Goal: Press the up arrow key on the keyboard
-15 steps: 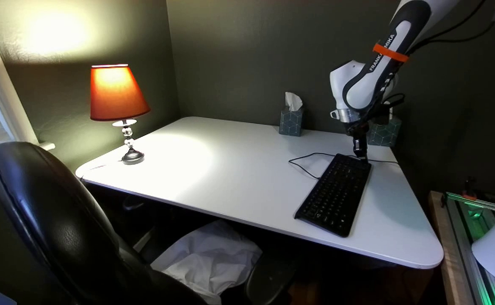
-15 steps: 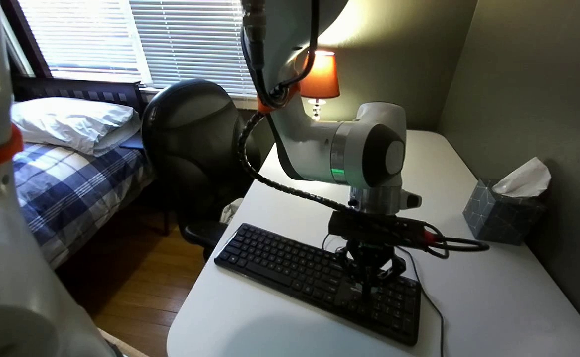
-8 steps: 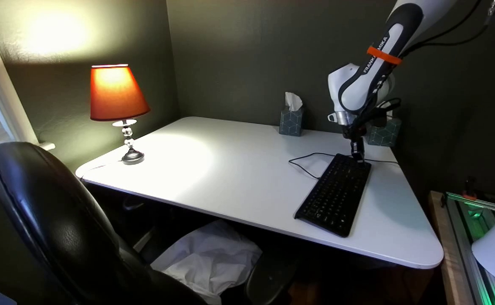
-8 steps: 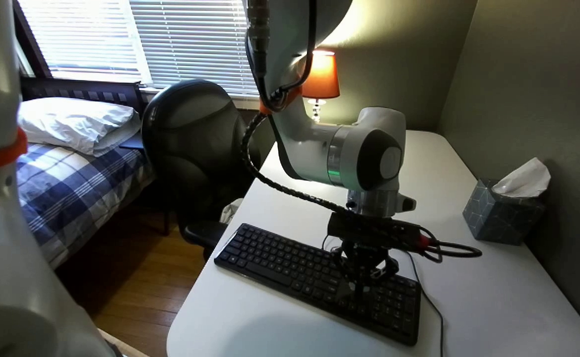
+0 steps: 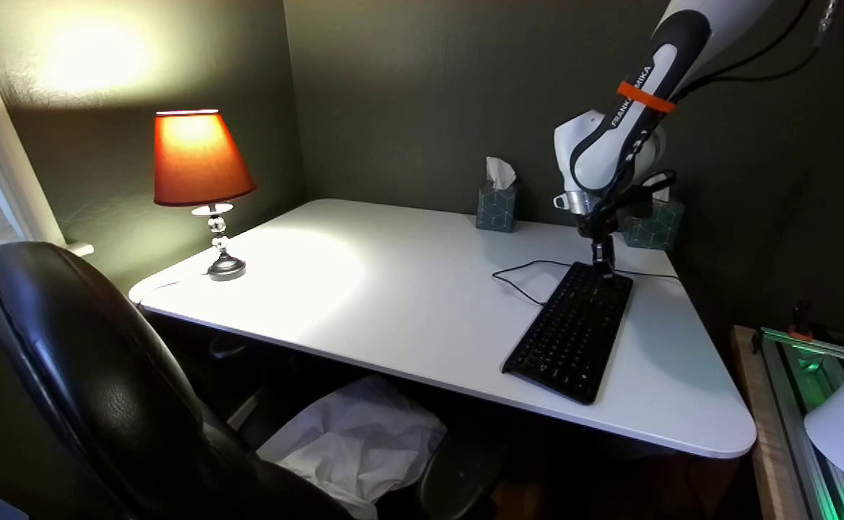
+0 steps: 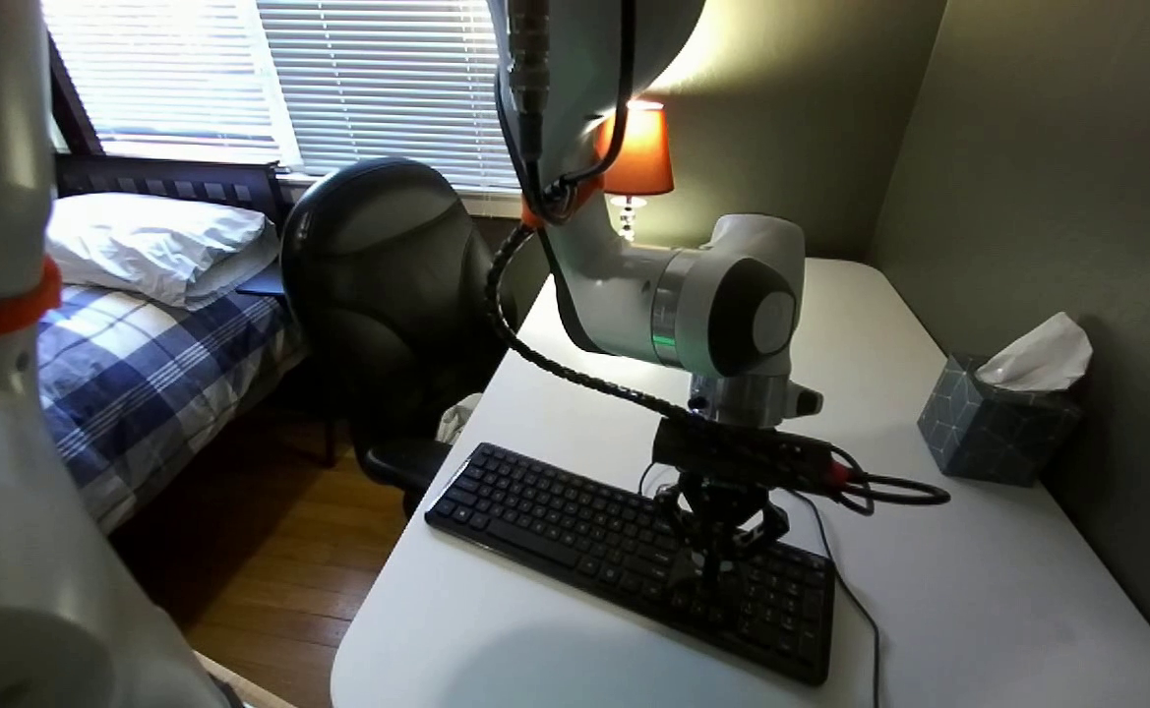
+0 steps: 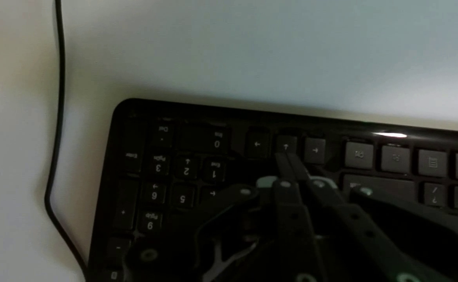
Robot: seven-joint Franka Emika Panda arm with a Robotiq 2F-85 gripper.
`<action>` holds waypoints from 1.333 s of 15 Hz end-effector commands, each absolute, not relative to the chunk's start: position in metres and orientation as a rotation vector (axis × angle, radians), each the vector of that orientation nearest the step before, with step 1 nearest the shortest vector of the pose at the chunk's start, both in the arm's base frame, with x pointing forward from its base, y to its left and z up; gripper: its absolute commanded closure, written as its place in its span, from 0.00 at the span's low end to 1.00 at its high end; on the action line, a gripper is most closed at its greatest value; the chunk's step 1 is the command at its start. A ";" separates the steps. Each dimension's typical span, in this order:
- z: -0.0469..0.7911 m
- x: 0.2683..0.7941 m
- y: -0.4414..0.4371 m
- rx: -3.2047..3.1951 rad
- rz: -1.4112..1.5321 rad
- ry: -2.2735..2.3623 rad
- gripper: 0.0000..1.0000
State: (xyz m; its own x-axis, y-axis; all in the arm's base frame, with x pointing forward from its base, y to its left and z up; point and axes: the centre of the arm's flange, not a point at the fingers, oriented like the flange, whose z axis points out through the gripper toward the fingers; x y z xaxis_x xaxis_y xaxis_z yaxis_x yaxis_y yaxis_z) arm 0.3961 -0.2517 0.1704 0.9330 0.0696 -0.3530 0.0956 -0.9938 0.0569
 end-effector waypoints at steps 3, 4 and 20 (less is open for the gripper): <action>0.160 0.403 -0.254 3.027 -0.576 0.145 1.00; 0.159 0.404 -0.253 3.026 -0.580 0.146 1.00; 0.145 0.411 -0.246 3.027 -0.604 0.152 1.00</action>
